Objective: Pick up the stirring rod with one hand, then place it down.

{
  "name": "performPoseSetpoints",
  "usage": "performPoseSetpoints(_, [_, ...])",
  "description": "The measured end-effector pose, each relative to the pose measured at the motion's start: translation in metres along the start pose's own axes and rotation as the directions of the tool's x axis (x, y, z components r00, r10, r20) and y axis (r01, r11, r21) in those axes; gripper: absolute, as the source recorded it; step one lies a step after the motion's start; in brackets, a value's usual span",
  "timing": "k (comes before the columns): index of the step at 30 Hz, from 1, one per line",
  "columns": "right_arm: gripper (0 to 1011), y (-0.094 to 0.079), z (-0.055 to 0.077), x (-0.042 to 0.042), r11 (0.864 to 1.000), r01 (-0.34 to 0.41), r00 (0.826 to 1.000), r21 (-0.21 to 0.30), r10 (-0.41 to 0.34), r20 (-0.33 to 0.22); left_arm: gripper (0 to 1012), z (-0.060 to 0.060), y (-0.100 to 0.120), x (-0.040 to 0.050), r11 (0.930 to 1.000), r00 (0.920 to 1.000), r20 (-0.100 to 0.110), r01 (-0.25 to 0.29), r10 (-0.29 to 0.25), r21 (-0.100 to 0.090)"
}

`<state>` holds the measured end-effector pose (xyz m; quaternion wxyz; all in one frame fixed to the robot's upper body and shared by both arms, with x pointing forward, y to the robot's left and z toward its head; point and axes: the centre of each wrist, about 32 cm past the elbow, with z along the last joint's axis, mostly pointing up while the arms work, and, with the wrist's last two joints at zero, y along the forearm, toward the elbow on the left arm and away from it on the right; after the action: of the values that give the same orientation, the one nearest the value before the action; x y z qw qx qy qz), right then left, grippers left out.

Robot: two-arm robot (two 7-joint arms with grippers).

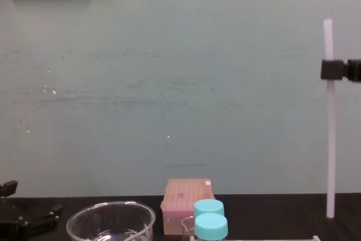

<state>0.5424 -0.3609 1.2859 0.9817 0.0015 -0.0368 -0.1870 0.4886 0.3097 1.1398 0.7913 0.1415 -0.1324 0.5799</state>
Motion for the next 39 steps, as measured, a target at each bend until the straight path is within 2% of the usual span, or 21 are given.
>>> performPoseSetpoints(5, [67,0.004,-0.016,0.0016,1.0,-0.023,1.0,0.018,0.023,0.009,1005,0.0,0.0,0.0,1.0,1.0,0.0,0.0,0.0,0.0])
performPoseSetpoints(13, [67,0.011,-0.03,0.005,0.999,-0.044,0.999,0.016,0.044,0.015,1005,0.0,0.0,0.0,1.0,1.0,0.0,0.0,0.0,0.0])
performPoseSetpoints(29, [67,0.014,-0.05,0.0002,0.998,-0.057,0.998,-0.014,0.056,-0.019,1005,0.0,0.0,0.0,1.0,1.0,0.0,0.0,0.0,0.0])
performPoseSetpoints(39, [67,0.014,-0.06,0.0,0.998,-0.062,0.998,-0.017,0.061,-0.025,1005,0.0,0.0,0.0,1.0,1.0,0.0,0.0,0.0,0.0])
